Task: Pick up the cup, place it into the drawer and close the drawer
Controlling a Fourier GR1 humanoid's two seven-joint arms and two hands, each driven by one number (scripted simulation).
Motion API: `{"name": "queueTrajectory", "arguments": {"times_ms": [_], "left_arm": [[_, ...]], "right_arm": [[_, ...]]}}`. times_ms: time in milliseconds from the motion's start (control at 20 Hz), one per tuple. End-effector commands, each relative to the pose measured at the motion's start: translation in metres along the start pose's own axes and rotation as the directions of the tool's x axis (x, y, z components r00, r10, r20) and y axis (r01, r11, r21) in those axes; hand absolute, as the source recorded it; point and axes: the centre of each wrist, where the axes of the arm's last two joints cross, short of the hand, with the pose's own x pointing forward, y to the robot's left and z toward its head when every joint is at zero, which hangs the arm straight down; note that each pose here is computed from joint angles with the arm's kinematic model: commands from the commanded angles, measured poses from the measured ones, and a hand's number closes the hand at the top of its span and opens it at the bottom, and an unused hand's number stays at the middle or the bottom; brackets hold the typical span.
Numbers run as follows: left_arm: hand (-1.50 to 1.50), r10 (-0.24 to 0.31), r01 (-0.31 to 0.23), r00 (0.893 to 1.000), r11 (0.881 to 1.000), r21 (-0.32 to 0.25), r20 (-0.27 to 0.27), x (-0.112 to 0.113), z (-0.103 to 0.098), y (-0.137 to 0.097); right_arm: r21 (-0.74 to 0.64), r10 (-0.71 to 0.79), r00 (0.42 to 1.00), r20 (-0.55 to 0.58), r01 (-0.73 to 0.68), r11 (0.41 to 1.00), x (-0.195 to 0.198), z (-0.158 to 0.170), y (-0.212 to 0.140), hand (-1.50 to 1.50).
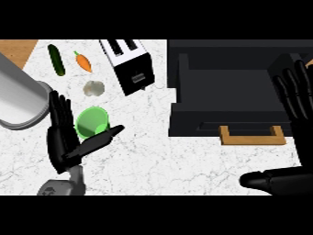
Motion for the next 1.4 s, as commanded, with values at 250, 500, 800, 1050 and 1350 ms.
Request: {"name": "queueTrajectory", "arguments": {"times_ms": [250,500,800,1050,1350], "left_arm": [[-1.50,0.001,-0.002,0.999,1.000,-0.013,-0.055,-0.034,0.004,0.033],[-1.50,-0.001,0.002,0.998,1.000,0.012,-0.060,-0.053,0.008,0.046],[-1.50,-0.002,0.004,0.998,1.000,0.030,-0.068,-0.081,0.018,0.033],[-1.50,0.000,0.004,0.998,0.998,0.056,-0.068,-0.104,0.018,0.037],[-1.50,-0.011,0.015,0.997,0.998,0.059,-0.080,-0.122,0.015,0.049]], "right_arm": [[0.024,-0.004,1.000,-0.003,0.004,1.000,-0.002,0.009,0.019,-1.50],[0.007,-0.016,1.000,0.018,0.016,1.000,0.007,-0.006,-0.002,-1.50],[0.007,0.013,1.000,0.003,-0.013,1.000,0.007,-0.010,0.009,-1.50],[0.018,-0.004,1.000,-0.018,0.005,1.000,0.006,0.007,-0.005,-1.50],[0.007,-0.023,1.000,0.006,0.023,1.000,0.009,-0.004,0.023,-1.50]]}}
